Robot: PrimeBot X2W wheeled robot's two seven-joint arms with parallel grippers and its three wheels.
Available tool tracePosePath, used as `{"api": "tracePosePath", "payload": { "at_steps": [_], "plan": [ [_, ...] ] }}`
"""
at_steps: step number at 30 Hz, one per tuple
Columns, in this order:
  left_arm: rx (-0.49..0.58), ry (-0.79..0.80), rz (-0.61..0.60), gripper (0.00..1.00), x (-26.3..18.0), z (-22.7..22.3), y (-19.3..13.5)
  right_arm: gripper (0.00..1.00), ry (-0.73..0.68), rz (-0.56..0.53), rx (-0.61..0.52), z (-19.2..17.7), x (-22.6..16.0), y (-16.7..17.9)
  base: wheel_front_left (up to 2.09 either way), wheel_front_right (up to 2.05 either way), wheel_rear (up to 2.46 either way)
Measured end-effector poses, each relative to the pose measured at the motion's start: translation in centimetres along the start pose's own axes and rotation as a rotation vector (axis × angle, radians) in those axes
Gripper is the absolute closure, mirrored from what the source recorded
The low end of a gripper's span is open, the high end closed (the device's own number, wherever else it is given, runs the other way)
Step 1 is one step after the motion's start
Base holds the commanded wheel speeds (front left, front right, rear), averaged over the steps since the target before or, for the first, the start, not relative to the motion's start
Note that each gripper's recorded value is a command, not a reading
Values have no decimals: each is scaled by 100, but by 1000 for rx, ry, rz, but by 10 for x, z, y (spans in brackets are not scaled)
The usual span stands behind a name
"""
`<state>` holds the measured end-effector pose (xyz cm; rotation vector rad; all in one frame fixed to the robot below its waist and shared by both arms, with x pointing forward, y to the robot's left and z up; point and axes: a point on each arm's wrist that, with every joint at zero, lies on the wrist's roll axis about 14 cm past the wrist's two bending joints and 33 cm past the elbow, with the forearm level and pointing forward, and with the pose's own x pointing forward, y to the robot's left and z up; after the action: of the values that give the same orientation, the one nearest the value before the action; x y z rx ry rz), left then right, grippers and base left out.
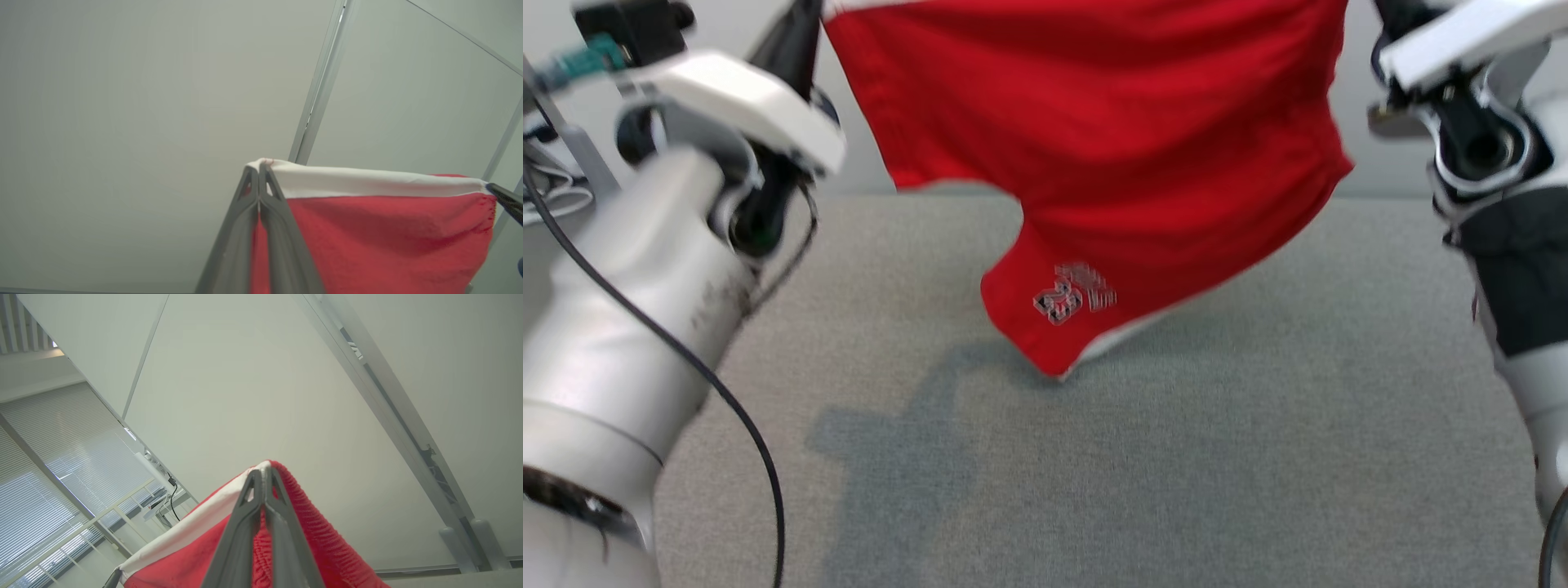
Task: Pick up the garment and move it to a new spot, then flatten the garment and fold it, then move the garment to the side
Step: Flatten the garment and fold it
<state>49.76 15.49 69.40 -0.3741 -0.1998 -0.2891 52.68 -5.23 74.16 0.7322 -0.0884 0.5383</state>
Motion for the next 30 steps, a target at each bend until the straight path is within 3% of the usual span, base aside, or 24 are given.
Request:
{"api": "tracePosePath", "payload": {
  "at_steps": [9,15,18,20,22,30],
  "plan": [
    [114,-105,-9,100,109,45,12,100,-216,41,-136,46,88,1,0,0,0],
    [76,-165,15,100,166,33,32,100,-273,-6,-179,35,125,-51,0,0,0],
    [33,-183,19,100,182,11,44,100,-269,-34,-172,21,136,-81,0,0,0],
    [-17,-140,28,100,186,-29,53,100,-250,-58,-190,4,140,-105,0,0,0],
    [-45,-82,31,100,184,-72,60,100,-214,-95,-184,-20,139,-133,0,0,0],
    [-118,19,85,100,172,-162,87,100,-61,-258,-54,-126,112,-227,0,0,0]
  ]
}}
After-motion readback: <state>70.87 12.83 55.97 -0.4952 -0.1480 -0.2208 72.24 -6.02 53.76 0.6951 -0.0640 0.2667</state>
